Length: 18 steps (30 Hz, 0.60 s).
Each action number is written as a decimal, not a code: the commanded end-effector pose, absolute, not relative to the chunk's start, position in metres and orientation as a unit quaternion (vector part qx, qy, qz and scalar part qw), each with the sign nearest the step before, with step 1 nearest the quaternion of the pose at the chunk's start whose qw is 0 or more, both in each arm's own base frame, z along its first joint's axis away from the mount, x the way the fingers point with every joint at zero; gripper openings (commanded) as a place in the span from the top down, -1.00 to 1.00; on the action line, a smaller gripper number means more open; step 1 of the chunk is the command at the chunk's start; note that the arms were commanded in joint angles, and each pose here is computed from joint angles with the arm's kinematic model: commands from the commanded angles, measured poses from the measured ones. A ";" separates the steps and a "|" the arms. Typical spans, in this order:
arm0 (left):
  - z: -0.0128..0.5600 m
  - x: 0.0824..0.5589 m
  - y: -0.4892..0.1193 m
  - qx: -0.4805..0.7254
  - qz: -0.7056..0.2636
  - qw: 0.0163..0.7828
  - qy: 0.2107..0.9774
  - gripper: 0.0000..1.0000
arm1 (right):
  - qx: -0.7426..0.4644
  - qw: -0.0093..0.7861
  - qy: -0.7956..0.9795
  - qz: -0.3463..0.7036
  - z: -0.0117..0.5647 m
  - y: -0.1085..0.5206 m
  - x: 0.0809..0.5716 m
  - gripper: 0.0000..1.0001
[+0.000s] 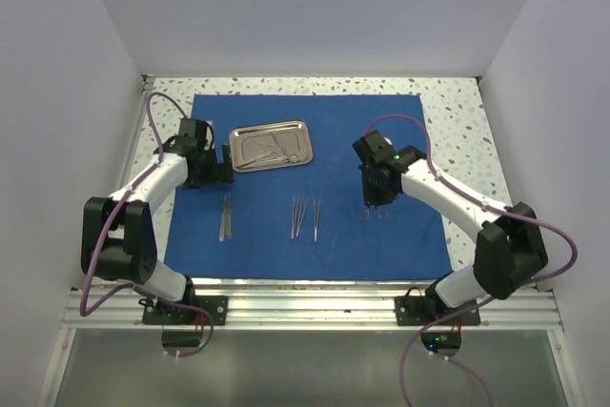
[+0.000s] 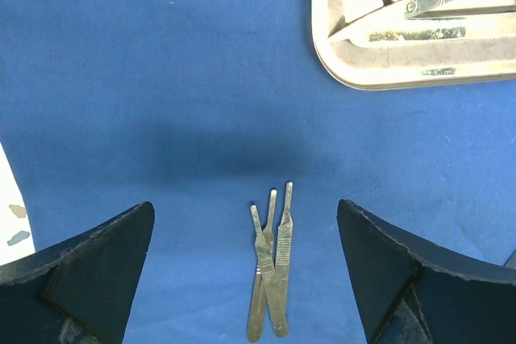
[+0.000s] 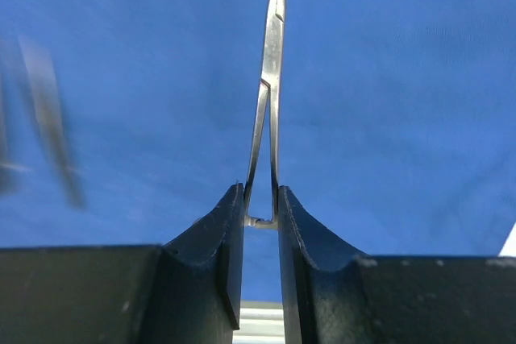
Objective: Open and lay out the surgical kit
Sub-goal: Place the medical item in the surgical kit.
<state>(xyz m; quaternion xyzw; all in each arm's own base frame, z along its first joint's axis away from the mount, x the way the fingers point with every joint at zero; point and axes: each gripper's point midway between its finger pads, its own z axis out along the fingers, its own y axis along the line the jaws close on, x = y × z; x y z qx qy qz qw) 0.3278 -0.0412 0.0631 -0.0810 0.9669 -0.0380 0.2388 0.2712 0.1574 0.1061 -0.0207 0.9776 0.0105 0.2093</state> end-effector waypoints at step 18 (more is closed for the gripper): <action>0.216 0.371 0.000 -0.164 0.019 0.470 0.867 -0.99 | -0.035 0.267 0.963 -0.016 0.131 0.140 0.288 -0.97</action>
